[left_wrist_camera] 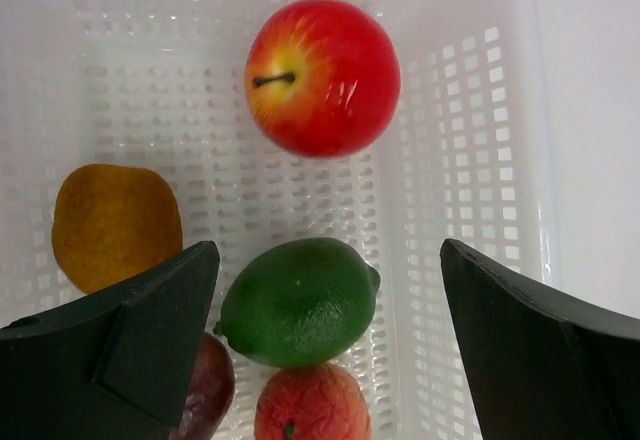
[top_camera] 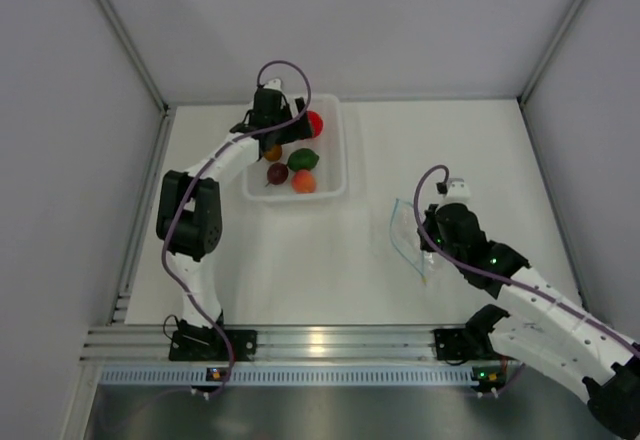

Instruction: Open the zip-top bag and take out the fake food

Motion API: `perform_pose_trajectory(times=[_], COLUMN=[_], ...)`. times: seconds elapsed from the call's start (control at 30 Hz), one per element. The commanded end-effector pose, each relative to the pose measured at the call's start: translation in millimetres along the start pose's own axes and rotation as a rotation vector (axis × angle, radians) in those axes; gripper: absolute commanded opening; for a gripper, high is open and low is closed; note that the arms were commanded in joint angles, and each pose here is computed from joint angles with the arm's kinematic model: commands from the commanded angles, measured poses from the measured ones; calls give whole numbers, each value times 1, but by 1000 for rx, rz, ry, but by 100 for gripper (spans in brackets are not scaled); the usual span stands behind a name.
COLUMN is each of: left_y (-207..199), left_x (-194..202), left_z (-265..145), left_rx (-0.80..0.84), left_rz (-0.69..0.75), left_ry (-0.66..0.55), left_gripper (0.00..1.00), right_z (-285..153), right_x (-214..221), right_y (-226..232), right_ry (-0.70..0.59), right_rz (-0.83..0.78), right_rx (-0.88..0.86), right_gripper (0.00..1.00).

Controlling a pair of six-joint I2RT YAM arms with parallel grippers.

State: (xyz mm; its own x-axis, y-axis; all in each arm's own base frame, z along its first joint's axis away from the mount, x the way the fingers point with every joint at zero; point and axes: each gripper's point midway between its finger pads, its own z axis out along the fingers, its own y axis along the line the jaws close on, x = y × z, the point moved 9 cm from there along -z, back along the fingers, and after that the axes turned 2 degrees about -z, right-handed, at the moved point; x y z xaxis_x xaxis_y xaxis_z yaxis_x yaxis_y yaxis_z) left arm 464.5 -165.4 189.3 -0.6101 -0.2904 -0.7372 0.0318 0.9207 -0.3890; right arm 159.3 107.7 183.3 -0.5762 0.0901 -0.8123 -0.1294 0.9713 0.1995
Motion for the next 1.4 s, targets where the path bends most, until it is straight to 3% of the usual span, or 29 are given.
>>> perform_pose_trajectory(times=[0.0, 0.2, 0.57, 0.77, 1.07, 1.1, 1.13, 1.2, 1.37], left_y=[-23, -29, 5, 17, 36, 36, 38, 38, 50], left_x=[-38, -47, -10, 9, 19, 20, 23, 28, 43], left_z=[-45, -106, -196, -250, -319, -325, -327, -333, -338], left_rx=[85, 89, -95, -124, -231, -221, -223, -200, -228], left_rz=[-16, -75, -48, -36, 27, 33, 48, 64, 76], left_ry=[-100, -160, -140, -151, -189, -196, -183, -183, -193], left_gripper=[98, 98, 98, 98, 98, 98, 98, 98, 98], right_z=[-3, 7, 19, 59, 121, 125, 129, 135, 129], right_x=[-28, -58, -118, -114, -91, -89, -86, -80, -84], right_y=[-2, -8, -34, -46, -48, -49, -47, -44, -30], right_ry=[-82, -94, -82, 38, 180, 191, 204, 226, 186], right_rz=[-5, -42, -206, -290, -325, -325, -315, -306, -257], right_rx=[76, 239, 679, 819, 867, 864, 843, 828, 748], right_gripper=[0, 0, 0, 0, 0, 3, 19, 40, 58])
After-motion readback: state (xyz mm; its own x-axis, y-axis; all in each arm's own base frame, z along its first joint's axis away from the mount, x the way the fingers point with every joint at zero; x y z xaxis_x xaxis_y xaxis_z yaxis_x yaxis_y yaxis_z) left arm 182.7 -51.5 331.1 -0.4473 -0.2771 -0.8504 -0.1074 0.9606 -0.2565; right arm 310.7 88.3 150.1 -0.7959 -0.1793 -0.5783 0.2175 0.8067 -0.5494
